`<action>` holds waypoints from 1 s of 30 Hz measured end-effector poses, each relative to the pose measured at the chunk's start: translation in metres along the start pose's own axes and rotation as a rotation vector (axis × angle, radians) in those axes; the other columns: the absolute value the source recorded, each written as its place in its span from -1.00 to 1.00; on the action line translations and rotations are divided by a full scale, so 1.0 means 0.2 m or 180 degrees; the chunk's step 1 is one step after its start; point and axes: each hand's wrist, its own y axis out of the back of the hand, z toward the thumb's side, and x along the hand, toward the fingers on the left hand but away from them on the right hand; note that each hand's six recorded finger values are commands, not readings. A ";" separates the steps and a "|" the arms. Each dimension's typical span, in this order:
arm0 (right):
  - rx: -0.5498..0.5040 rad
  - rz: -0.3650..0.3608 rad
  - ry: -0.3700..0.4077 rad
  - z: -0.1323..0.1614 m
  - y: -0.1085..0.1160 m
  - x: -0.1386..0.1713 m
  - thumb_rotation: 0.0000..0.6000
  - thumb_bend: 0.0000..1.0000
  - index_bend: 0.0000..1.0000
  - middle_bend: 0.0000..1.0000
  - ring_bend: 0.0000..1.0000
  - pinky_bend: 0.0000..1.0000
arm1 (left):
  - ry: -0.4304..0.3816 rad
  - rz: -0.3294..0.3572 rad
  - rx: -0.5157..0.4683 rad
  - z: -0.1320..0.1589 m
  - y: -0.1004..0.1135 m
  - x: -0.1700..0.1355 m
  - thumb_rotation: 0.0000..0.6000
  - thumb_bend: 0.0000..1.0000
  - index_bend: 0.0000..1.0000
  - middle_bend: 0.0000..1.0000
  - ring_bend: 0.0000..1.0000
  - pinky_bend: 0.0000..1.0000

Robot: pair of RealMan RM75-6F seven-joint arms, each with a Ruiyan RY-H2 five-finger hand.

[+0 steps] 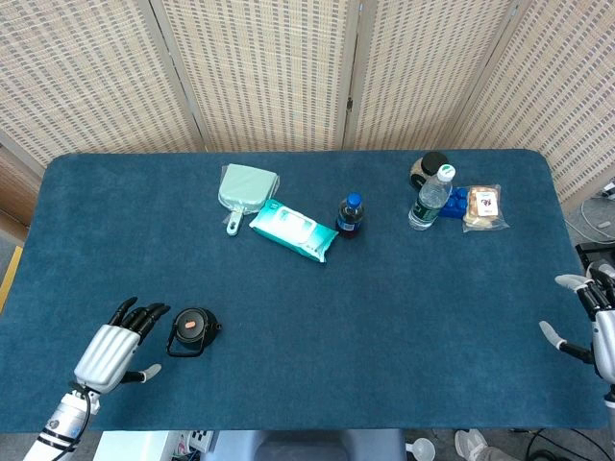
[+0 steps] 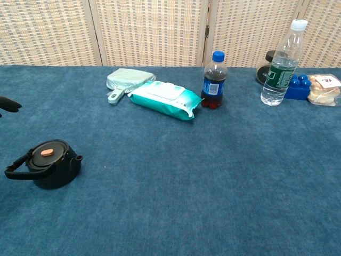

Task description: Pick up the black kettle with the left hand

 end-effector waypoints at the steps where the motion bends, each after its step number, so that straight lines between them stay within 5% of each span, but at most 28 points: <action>1: -0.0004 -0.0002 -0.0004 0.00 0.00 0.00 1.00 -0.59 -0.44 -0.42 -0.72 -0.68 | -0.0028 -0.0017 0.0004 0.01 0.00 0.01 1.00 -0.73 -0.79 -0.74 -0.65 -0.93; 12: -0.0032 -0.0018 -0.0076 -0.05 0.00 0.04 1.00 -0.59 -0.44 -0.42 -0.72 -0.68 | -0.0292 -0.0155 0.0031 0.14 -0.06 0.13 1.00 -0.73 -0.80 -0.75 -0.65 -0.92; 30: -0.0026 -0.0024 -0.0120 -0.07 0.01 0.05 1.00 -0.59 -0.44 -0.42 -0.72 -0.68 | -0.0105 -0.0250 0.0137 0.02 -0.12 0.26 1.00 -0.73 -0.82 -0.74 -0.65 -0.93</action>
